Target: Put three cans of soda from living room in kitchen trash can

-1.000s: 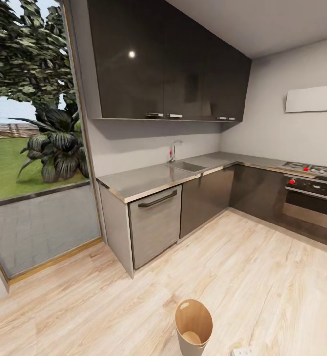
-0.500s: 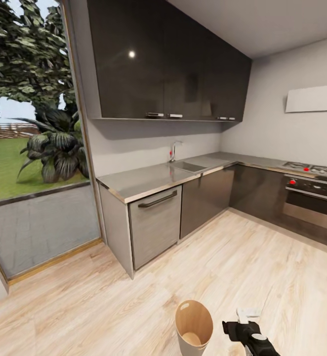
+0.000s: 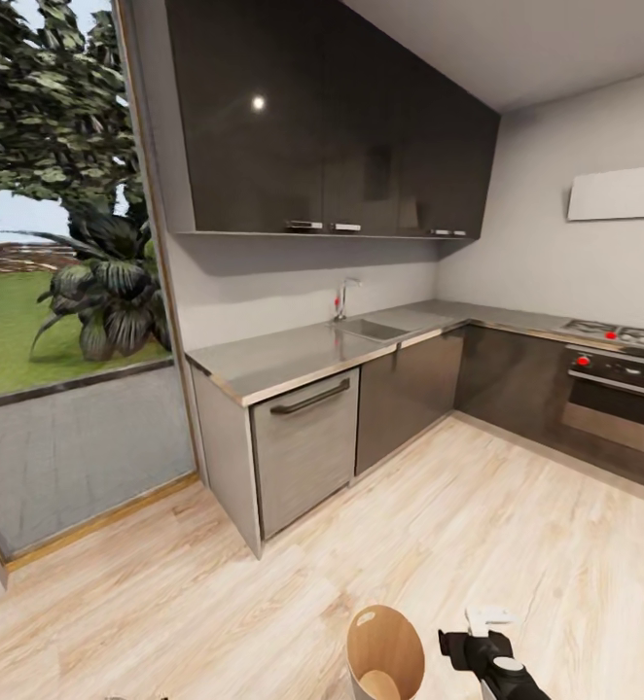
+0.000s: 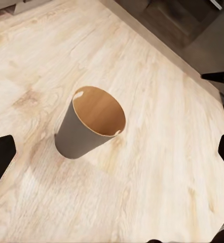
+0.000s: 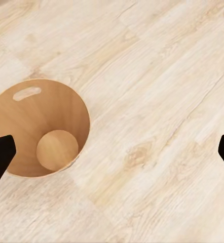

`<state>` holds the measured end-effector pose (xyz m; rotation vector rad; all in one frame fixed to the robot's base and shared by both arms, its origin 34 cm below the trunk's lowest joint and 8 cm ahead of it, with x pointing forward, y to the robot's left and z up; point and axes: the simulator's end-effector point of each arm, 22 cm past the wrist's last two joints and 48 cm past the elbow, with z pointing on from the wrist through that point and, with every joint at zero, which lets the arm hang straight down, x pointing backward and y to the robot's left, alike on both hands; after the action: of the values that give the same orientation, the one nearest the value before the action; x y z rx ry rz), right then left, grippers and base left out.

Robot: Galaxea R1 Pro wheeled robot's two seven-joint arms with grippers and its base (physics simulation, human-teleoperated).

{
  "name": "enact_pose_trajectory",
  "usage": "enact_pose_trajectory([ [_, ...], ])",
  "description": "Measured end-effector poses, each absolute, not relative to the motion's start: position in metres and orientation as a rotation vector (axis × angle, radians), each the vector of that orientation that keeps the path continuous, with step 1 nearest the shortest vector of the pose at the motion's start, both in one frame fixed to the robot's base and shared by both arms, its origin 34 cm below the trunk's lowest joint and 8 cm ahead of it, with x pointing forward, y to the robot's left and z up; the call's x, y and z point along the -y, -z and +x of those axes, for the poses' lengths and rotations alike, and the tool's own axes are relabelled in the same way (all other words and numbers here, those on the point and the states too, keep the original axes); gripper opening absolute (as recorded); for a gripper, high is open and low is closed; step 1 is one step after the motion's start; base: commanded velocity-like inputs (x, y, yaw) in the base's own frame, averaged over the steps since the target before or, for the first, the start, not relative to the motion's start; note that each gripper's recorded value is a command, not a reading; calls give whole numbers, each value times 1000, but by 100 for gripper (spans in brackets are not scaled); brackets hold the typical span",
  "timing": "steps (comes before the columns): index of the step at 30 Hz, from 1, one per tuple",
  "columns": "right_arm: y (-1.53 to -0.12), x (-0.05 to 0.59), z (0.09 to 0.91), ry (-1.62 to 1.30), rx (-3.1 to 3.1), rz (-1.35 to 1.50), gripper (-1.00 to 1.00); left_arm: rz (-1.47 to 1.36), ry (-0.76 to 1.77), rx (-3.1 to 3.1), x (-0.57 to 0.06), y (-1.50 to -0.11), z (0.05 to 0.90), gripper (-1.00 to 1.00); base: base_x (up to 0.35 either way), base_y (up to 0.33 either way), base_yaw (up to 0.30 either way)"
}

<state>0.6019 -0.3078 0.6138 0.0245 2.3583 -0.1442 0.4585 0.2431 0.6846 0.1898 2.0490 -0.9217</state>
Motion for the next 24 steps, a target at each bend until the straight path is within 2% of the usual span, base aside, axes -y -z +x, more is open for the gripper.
enact_pose_trajectory([
  [15, -613, 306, 602, 141, -2358, 23, 100, 172, 906, -2045, -250, -686, 460, 100, 145, 30, 0],
  [24, -613, 306, 602, 140, -2358, 23, 100, 173, 907, -2044, -250, -686, 460, 100, 20, 6, 0],
])
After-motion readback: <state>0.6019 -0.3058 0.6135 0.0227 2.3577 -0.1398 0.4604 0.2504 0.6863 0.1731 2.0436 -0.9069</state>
